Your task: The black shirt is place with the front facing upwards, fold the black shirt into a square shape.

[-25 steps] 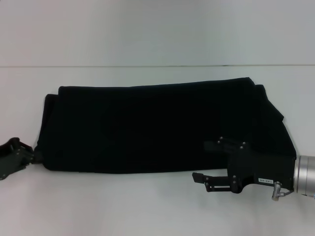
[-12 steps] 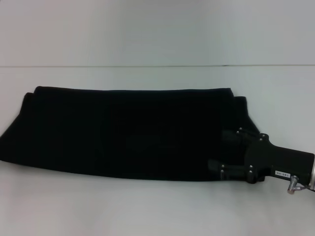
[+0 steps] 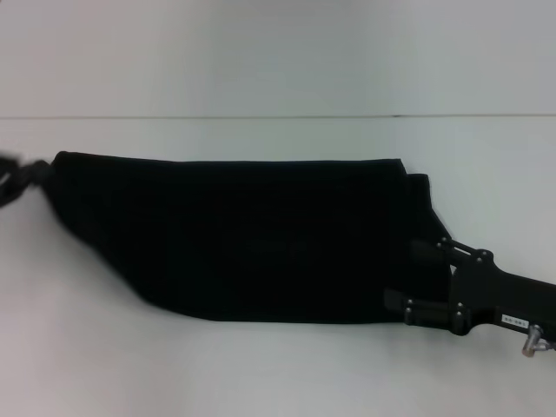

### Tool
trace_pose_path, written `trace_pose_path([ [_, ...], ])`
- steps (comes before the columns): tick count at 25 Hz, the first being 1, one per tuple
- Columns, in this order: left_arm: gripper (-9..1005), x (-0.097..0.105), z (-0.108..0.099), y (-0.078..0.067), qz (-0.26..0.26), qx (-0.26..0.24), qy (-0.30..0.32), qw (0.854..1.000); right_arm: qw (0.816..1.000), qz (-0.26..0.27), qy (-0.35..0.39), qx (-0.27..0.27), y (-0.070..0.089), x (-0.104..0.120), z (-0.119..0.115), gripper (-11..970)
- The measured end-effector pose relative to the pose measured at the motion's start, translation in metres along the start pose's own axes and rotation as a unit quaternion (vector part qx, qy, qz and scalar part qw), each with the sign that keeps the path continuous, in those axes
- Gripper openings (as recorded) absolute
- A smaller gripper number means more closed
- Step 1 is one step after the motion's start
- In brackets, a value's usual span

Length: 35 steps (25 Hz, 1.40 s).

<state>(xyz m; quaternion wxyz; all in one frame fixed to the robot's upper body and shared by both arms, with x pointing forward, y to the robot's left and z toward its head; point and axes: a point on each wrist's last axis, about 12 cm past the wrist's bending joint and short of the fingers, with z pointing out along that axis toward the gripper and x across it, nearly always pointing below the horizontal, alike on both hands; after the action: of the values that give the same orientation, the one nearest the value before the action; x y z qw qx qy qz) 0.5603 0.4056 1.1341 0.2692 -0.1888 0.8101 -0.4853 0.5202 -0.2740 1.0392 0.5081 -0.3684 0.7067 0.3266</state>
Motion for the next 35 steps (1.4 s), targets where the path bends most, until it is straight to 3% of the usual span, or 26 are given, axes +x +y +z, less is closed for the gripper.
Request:
trace_pose_path([
  [4, 30, -0.01, 0.046, -0.051, 0.05, 0.07, 0.037, 0.996, 1.0, 0.013, 0.0, 0.008, 0.004, 0.007, -0.006, 950],
  [8, 30, -0.006, 0.107, -0.115, 0.112, 0.123, 0.098, 0.981, 1.0, 0.026, 0.001, 0.014, 0.009, 0.016, -0.015, 949],
  [10, 29, 0.005, 0.138, -0.145, 0.141, 0.141, 0.13, 0.971, 0.999, 0.034, 0.0, 0.022, 0.01, 0.02, -0.021, 949],
  [14, 29, 0.046, 0.188, -0.178, 0.175, 0.16, 0.184, 0.954, 0.998, 0.046, 0.0, 0.035, 0.014, 0.027, -0.03, 950],
  [16, 29, 0.073, 0.208, -0.18, 0.18, 0.165, 0.211, 0.947, 0.998, 0.05, 0.002, 0.037, 0.016, 0.03, -0.033, 950],
  [19, 30, 0.108, 0.23, -0.169, 0.181, 0.167, 0.233, 0.941, 0.997, 0.059, 0.006, 0.044, 0.018, 0.034, -0.034, 949],
  [22, 30, 0.141, 0.246, -0.14, 0.158, 0.158, 0.243, 0.944, 0.996, 0.07, 0.008, 0.05, 0.019, 0.037, -0.031, 949],
  [25, 30, 0.163, 0.245, -0.113, 0.122, 0.148, 0.245, 0.95, 0.995, 0.076, 0.014, 0.056, 0.018, 0.039, -0.025, 949],
  [28, 30, 0.162, 0.239, -0.105, 0.106, 0.154, 0.233, 0.954, 0.995, 0.077, 0.019, 0.062, 0.016, 0.039, -0.02, 949],
  [35, 29, 0.154, 0.235, -0.11, 0.116, 0.17, 0.229, 0.951, 0.992, 0.093, 0.031, 0.08, 0.005, 0.035, -0.003, 950],
])
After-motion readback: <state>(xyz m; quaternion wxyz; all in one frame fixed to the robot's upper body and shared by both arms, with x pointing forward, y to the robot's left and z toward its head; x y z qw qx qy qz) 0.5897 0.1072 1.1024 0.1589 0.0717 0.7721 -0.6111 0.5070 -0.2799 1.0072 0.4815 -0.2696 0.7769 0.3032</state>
